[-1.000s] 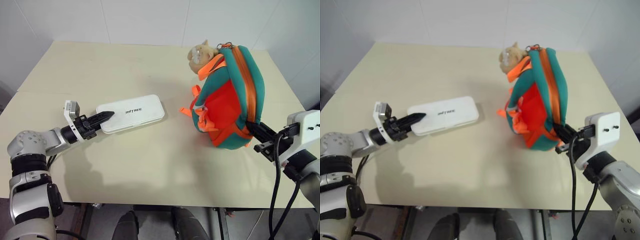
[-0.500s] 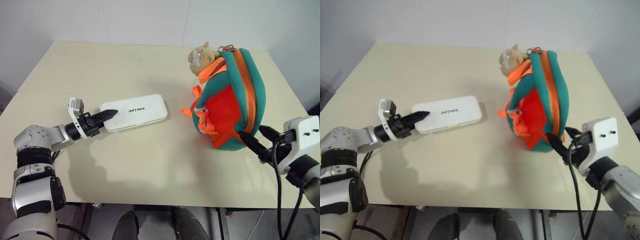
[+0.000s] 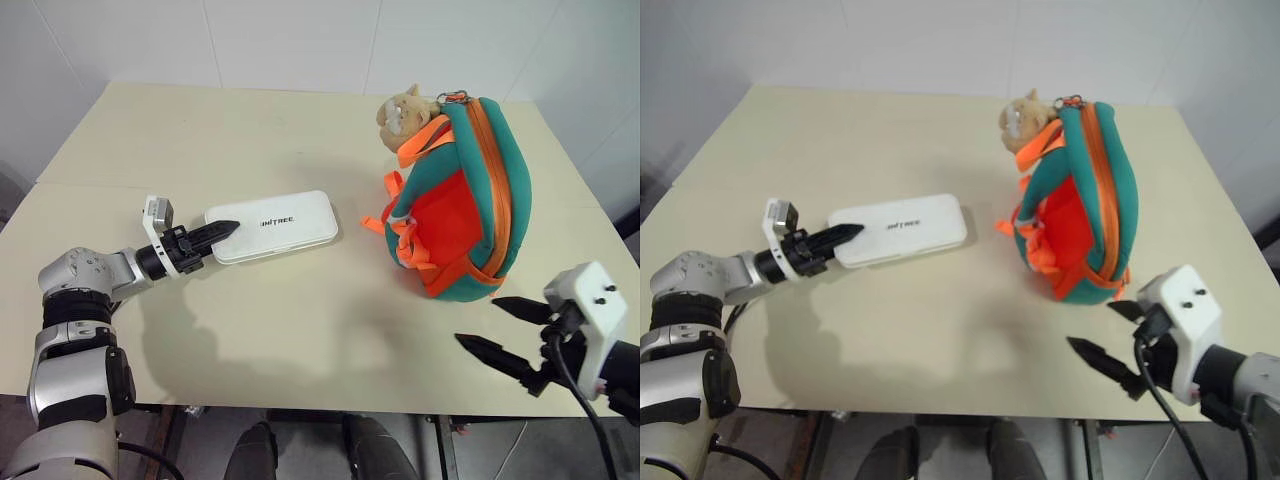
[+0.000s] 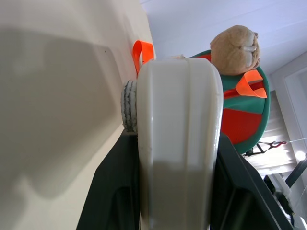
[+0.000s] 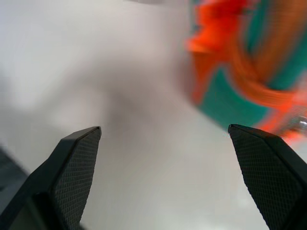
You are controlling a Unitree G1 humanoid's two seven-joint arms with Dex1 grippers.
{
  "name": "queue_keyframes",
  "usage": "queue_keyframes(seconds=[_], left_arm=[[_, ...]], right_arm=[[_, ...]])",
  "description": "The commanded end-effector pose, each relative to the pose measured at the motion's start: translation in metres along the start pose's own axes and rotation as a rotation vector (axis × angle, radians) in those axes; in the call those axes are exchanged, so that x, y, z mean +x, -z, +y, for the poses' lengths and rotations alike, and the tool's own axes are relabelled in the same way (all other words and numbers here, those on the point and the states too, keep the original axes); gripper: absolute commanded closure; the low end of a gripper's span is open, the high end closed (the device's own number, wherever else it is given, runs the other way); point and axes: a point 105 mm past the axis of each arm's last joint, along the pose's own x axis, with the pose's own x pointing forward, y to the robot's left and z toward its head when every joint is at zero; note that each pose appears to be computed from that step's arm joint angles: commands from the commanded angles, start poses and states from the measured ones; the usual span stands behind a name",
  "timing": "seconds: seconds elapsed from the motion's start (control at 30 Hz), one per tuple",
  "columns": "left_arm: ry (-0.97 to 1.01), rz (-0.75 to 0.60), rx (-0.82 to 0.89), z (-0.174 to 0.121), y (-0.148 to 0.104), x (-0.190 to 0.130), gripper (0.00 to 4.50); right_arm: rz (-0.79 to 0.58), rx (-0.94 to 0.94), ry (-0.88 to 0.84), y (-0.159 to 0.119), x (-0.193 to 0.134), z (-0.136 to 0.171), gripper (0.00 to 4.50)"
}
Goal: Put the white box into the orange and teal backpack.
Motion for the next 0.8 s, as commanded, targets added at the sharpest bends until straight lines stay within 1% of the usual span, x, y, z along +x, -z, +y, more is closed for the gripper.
queue_keyframes(seconds=[0.03, 0.13, 0.27, 0.3, 0.37, 0.57, 0.67, 0.8], left_arm=[[0.063, -0.016, 0.037, -0.015, -0.008, -0.001, 3.21], [0.065, -0.025, 0.041, -0.016, -0.008, -0.006, 3.21], [0.063, -0.037, 0.045, -0.018, -0.007, -0.012, 3.21], [0.063, -0.041, 0.047, -0.019, -0.007, -0.014, 3.21], [0.059, -0.048, 0.052, -0.020, -0.007, -0.018, 3.21], [0.068, -0.082, 0.054, -0.027, -0.008, -0.028, 3.21], [0.067, -0.096, 0.055, -0.030, -0.009, -0.031, 3.21], [0.063, -0.112, 0.061, -0.032, -0.008, -0.032, 3.21]], right_arm=[[-0.110, 0.005, -0.073, -0.021, 0.009, 0.017, 0.00], [-0.190, 0.020, -0.109, -0.036, 0.026, 0.025, 0.00], [-0.301, 0.008, -0.079, -0.057, 0.050, 0.024, 0.00], [-0.333, 0.007, -0.030, -0.061, 0.058, 0.017, 0.00], [-0.348, 0.024, 0.050, -0.063, 0.074, 0.006, 0.00], [-0.434, 0.031, 0.262, -0.070, 0.107, -0.018, 0.00], [-0.462, 0.029, 0.342, -0.073, 0.119, -0.030, 0.00], [-0.488, 0.006, 0.403, -0.075, 0.127, -0.040, 0.00]])
